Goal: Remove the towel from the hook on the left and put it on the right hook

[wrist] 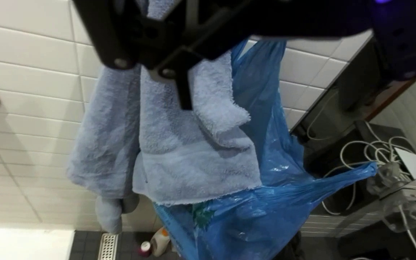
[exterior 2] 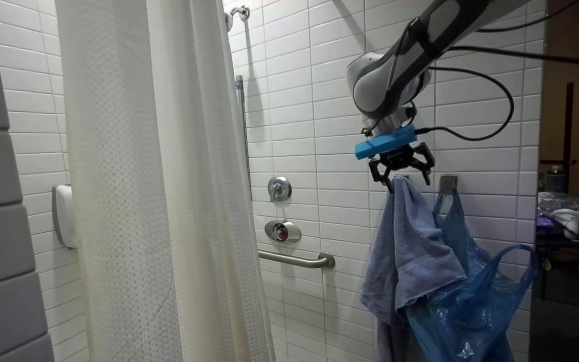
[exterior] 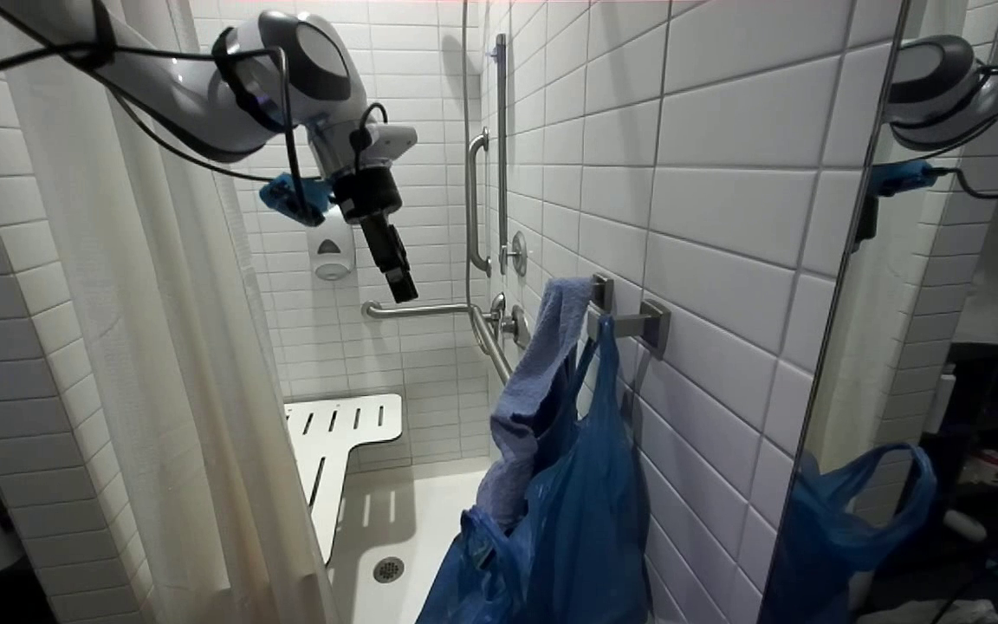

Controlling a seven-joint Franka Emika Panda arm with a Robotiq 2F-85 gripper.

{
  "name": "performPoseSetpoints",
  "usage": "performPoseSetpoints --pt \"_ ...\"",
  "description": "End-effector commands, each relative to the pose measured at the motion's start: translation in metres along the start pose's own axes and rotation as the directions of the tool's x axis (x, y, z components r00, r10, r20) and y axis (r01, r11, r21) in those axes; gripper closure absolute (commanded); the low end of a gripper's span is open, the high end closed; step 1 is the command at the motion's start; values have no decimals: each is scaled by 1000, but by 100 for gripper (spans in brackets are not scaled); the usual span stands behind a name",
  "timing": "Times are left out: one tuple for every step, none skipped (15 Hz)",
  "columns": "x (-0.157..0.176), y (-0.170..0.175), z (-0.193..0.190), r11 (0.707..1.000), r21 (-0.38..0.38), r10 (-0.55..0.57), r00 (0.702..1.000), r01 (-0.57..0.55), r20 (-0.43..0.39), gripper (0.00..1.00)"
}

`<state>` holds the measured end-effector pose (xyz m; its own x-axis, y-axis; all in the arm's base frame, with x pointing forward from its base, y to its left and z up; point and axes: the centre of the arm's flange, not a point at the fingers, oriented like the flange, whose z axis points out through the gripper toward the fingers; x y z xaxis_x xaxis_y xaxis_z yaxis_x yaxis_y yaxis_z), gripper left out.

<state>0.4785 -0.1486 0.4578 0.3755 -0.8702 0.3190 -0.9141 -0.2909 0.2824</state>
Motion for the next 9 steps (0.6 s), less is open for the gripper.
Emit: performPoseSetpoints --pt "9 -15 26 991 -112 74 997 -77 -26 0" --pt "12 -16 32 987 -132 88 996 -90 -22 0" --pt "15 -16 38 984 -149 100 995 -101 -15 0" --pt "20 -17 43 981 -160 110 994 -110 -6 0" --pt "24 -16 47 979 -168 119 993 -116 5 0" --pt "30 -15 51 977 -175 125 992 -119 23 0" --pt "35 -13 54 975 -181 134 991 -126 31 0" --pt "40 -12 57 974 -184 144 989 -135 39 0" --pt "45 -10 60 971 -190 153 987 -142 43 0"
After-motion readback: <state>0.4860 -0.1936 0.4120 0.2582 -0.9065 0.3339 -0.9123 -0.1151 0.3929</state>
